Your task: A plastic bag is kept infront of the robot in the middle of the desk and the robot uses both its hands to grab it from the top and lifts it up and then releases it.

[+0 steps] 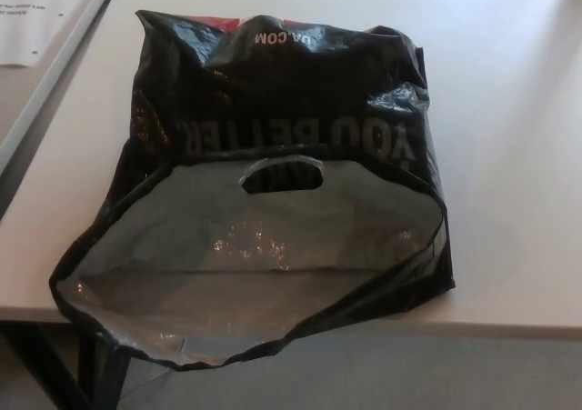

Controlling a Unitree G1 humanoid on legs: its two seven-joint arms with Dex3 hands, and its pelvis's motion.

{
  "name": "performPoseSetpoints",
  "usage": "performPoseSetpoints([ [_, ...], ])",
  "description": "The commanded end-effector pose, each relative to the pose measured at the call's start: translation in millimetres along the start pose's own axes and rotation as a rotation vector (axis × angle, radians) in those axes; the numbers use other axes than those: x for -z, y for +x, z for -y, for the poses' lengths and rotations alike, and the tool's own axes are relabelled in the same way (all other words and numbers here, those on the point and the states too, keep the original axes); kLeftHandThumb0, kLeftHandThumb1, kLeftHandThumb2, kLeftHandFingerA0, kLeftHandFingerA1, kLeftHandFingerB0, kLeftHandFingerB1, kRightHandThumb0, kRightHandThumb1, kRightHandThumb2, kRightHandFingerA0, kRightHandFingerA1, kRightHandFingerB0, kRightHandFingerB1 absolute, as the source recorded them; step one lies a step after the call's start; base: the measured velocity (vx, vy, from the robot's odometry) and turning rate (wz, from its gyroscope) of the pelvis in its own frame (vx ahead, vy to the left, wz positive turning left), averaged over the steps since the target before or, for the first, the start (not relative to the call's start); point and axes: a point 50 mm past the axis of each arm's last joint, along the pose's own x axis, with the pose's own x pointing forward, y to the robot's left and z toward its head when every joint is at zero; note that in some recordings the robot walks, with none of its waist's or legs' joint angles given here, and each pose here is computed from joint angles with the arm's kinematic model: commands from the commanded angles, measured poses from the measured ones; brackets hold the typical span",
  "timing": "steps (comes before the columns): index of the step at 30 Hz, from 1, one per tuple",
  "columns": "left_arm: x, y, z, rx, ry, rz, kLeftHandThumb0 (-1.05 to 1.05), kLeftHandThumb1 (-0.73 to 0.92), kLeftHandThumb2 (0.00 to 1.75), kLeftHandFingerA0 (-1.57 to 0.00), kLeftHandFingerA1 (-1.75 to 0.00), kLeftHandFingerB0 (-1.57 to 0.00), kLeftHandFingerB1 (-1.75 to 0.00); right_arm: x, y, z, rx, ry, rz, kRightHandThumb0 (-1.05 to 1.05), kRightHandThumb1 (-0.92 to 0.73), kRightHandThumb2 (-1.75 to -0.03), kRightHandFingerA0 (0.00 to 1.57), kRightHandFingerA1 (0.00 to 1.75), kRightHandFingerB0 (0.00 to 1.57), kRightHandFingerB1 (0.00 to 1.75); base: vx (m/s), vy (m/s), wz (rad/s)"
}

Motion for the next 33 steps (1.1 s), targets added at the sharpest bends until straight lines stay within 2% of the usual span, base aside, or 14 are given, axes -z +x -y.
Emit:
performPoseSetpoints([
  [1,-85.5,-91.0,-36.6,-0.145,0.006,0.785,-0.17,0.38,0.86,-0.57,-0.65,-0.18,-0.5,-85.7,-75.2,-1.8,-0.01,-0.13,0.655,-0.2,-0.4,-0.87,0.55,0.66,0.15,0.5,0.0,0.0,0.0],
  [4,-89.8,-89.1,-36.2,-0.126,-0.015,0.801,-0.17,0.38,0.86,-0.54,-0.64,-0.18,-0.5,-87.1,-74.7,-2.7,0.001,-0.083,0.67,-0.2,-0.38,-0.84,0.41,0.62,0.06,0.46,0.0,0.0,0.0],
  [5,-89.9,-90.1,-36.5,-0.123,-0.012,0.793,-0.23,0.56,0.56,-0.64,-0.45,-0.3,-0.33,-86.9,-75.3,-3.1,0.008,-0.074,0.662,-0.32,-0.48,-0.61,0.36,0.48,0.1,0.31,0.0,0.0,0.0],
  [9,-92.6,-90.5,-40.3,-0.126,-0.024,0.8,-0.2,0.54,0.56,-0.66,-0.46,-0.31,-0.33,-88.9,-73.4,-6.7,0.028,-0.115,0.68,-0.23,-0.53,-0.56,0.21,0.39,0.01,0.2,0.0,0.0,0.0],
  [10,-92.1,-91.7,-39.9,-0.117,-0.026,0.807,-0.21,0.55,0.56,-0.64,-0.45,-0.31,-0.33,-88.3,-73.4,-6.1,0.048,-0.133,0.697,-0.26,-0.45,-0.7,0.12,0.45,0.0,0.14,0.0,0.0,0.0],
  [11,-92.7,-94.0,-38.3,-0.112,-0.047,0.823,-0.14,0.39,0.86,-0.48,-0.62,-0.19,-0.5,-87.7,-74.7,-4.1,0.099,-0.155,0.711,-0.37,-0.44,-0.66,0.11,0.41,0.05,0.17,0.0,0.0,0.0],
  [12,-93.9,-96.3,-36.7,-0.11,-0.073,0.84,-0.14,0.39,0.86,-0.48,-0.62,-0.19,-0.5,-87.2,-76.3,-2.3,0.151,-0.174,0.722,-0.37,-0.44,-0.66,0.11,0.41,0.05,0.17,0.0,0.0,0.0],
  [17,-105.6,-107.5,-41.5,-0.193,-0.052,0.963,-0.08,0.39,0.86,-0.46,-0.61,-0.19,-0.5,-98.2,-79.1,10.8,0.236,-0.153,0.796,-0.37,-0.44,-0.63,0.15,0.38,0.07,0.18,0.0,0.0,0.0],
  [18,-112.3,-107.2,-45.7,-0.217,-0.043,1.017,-0.08,0.54,0.57,-0.55,-0.44,-0.31,-0.34,-104.6,-73.4,17.5,0.251,-0.169,0.831,-0.33,-0.47,-0.56,0.28,0.36,0.07,0.2,0.0,0.0,0.0],
  [24,-148.0,-111.2,-65.8,-0.311,-0.015,1.182,-0.13,0.55,0.56,-0.58,-0.43,-0.32,-0.32,-139.1,-53.2,38.9,0.307,-0.218,0.908,-0.31,-0.51,-0.55,0.11,0.28,0.0,0.2,0.0,0.0,0.0],
  [26,-165.6,-116.4,-75.1,-0.362,0.014,1.261,-0.13,0.53,0.56,-0.6,-0.44,-0.32,-0.33,-151.9,-43.4,45.5,0.33,-0.231,0.94,-0.33,-0.43,-0.69,0.08,0.37,0.01,0.14,0.0,0.0,0.0],
  [27,-176.7,-119.5,-78.0,-0.367,0.035,1.316,-0.11,0.36,0.85,-0.49,-0.63,-0.19,-0.51,-160.7,-38.6,50.7,0.368,-0.257,0.974,-0.35,-0.44,-0.69,0.09,0.39,0.0,0.14,0.0,0.0,0.0],
  [28,-184.0,-122.1,-79.8,-0.373,0.048,1.342,-0.16,0.53,0.55,-0.58,-0.43,-0.32,-0.33,-166.8,-35.7,54.1,0.396,-0.269,1.0,-0.36,-0.5,-0.55,0.17,0.31,0.0,0.2,0.0,0.0,0.0],
  [33,-201.1,-123.6,-84.3,-0.382,0.061,1.374,-0.18,0.52,0.56,-0.55,-0.41,-0.33,-0.32,-187.2,-26.2,63.5,0.451,-0.253,1.058,-0.37,-0.4,-0.67,0.07,0.39,0.04,0.11,0.0,0.0,0.0],
])
